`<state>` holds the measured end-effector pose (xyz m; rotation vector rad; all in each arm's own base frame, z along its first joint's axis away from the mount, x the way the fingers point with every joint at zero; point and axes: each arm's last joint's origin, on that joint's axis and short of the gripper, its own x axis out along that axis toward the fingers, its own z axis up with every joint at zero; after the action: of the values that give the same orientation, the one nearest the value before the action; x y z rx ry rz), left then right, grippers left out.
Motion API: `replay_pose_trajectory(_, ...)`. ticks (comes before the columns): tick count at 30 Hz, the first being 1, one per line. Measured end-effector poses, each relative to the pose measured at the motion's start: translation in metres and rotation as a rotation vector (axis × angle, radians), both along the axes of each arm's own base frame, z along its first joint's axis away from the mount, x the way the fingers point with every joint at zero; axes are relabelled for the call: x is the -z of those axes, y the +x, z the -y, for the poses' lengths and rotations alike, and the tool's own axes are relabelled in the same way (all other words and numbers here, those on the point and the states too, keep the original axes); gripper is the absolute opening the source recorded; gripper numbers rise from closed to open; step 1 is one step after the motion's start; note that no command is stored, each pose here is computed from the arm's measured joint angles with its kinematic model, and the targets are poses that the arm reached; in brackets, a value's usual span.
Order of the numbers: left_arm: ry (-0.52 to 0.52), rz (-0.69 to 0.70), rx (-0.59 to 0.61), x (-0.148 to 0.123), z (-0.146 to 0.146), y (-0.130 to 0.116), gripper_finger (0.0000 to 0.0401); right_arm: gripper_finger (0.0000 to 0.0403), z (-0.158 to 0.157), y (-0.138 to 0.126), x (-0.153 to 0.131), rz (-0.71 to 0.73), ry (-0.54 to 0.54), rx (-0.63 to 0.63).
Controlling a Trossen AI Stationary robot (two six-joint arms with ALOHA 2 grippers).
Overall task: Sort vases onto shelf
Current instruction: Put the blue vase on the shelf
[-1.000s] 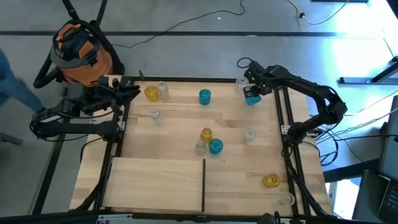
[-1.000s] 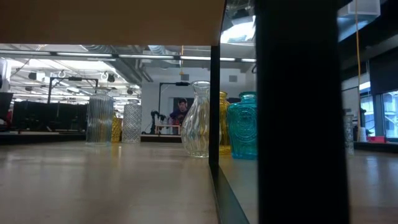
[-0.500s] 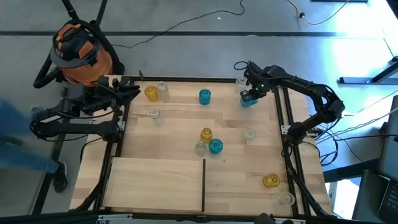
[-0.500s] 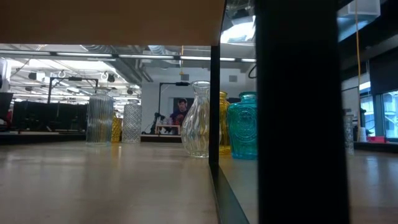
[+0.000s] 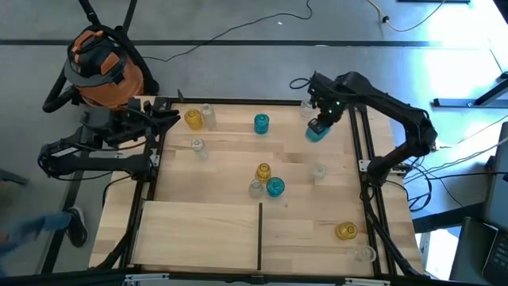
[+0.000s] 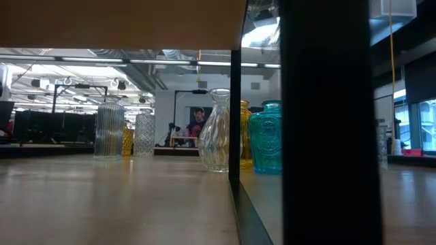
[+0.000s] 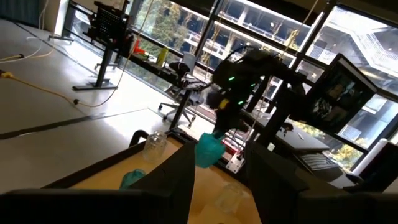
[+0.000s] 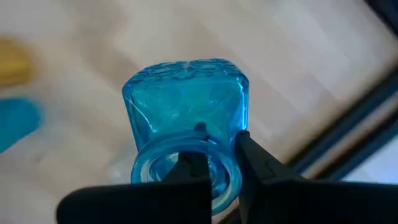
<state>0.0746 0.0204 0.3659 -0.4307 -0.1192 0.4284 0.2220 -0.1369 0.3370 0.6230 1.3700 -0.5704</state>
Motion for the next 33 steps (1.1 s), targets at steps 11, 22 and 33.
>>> replay_pose_trajectory(11,-0.002,-0.013,-0.03,0.001,-0.001,0.002,0.0133,0.001,-0.106,0.067,-0.098,0.47,-0.059,-0.421)
replay_pose_trajectory(22,-0.01,-0.041,-0.017,0.003,-0.002,0.008,0.0133,0.001,-0.179,0.14,-0.105,0.694,0.038,-0.651)
replay_pose_trajectory(33,-0.12,-0.093,0.343,0.01,0.007,0.018,0.0133,0.001,-0.2,0.157,-0.075,0.554,0.003,-0.743)
